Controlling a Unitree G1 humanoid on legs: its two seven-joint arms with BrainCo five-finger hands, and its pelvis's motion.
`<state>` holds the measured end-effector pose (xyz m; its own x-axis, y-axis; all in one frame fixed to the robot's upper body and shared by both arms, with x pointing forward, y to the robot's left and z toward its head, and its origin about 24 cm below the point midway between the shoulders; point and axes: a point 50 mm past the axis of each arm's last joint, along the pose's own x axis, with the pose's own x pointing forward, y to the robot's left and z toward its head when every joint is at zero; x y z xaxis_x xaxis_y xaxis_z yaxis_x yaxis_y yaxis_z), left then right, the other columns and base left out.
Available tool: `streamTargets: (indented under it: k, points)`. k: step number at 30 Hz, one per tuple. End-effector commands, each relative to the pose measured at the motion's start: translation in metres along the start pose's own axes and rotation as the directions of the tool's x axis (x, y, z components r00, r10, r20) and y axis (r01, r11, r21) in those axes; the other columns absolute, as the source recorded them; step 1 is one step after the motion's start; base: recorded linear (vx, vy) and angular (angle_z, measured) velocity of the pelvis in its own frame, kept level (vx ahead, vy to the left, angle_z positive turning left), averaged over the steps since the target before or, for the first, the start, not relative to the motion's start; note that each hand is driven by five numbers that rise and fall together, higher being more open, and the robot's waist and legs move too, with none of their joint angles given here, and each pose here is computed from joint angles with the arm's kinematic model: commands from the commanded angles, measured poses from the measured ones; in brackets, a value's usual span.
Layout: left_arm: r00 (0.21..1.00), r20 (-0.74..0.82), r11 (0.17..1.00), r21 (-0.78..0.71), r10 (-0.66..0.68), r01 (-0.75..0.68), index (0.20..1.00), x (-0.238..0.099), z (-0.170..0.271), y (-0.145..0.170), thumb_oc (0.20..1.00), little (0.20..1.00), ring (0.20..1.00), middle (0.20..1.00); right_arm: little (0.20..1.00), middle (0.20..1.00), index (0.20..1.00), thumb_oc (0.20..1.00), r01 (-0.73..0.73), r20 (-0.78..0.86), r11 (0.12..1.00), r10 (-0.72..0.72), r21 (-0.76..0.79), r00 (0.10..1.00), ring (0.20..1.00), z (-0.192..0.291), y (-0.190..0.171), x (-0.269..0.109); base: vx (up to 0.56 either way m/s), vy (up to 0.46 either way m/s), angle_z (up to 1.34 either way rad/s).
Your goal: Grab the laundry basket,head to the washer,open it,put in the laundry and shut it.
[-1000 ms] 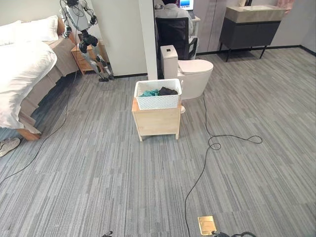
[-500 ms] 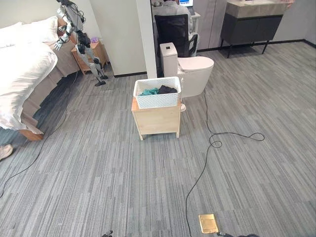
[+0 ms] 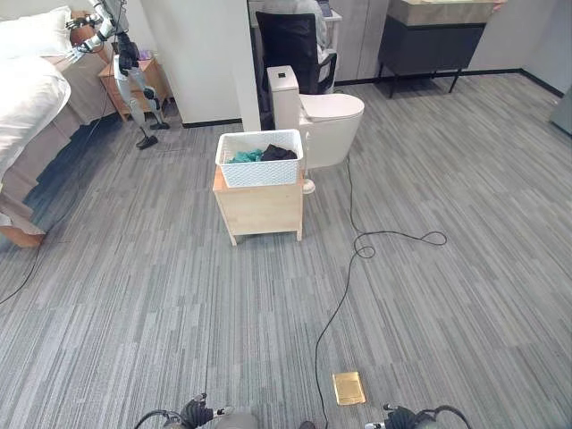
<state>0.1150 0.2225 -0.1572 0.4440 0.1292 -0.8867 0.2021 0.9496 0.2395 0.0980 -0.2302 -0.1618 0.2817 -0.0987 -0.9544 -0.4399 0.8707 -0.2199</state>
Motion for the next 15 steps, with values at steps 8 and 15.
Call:
streamTargets:
  k: [8, 15]
  points:
    - [0.994, -0.085, 0.995, -0.068, 0.066, -0.071, 1.000, -0.007, -0.030, 0.020, 1.000, 1.000, 1.000, 1.000, 1.000, 1.000, 1.000, 1.000, -0.001, 0.017, 0.998, 0.000, 0.058, 1.000, 1.000, 0.006, 0.000, 0.001, 0.41, 0.174, -0.38]
    - [0.994, -0.034, 0.993, -0.042, 0.105, -0.106, 1.000, -0.007, -0.018, 0.037, 1.000, 1.000, 1.000, 1.000, 1.000, 1.000, 1.000, 1.000, -0.017, 0.094, 0.993, 0.005, 0.120, 0.996, 1.000, 0.023, 0.004, 0.001, 0.41, 0.251, -0.22]
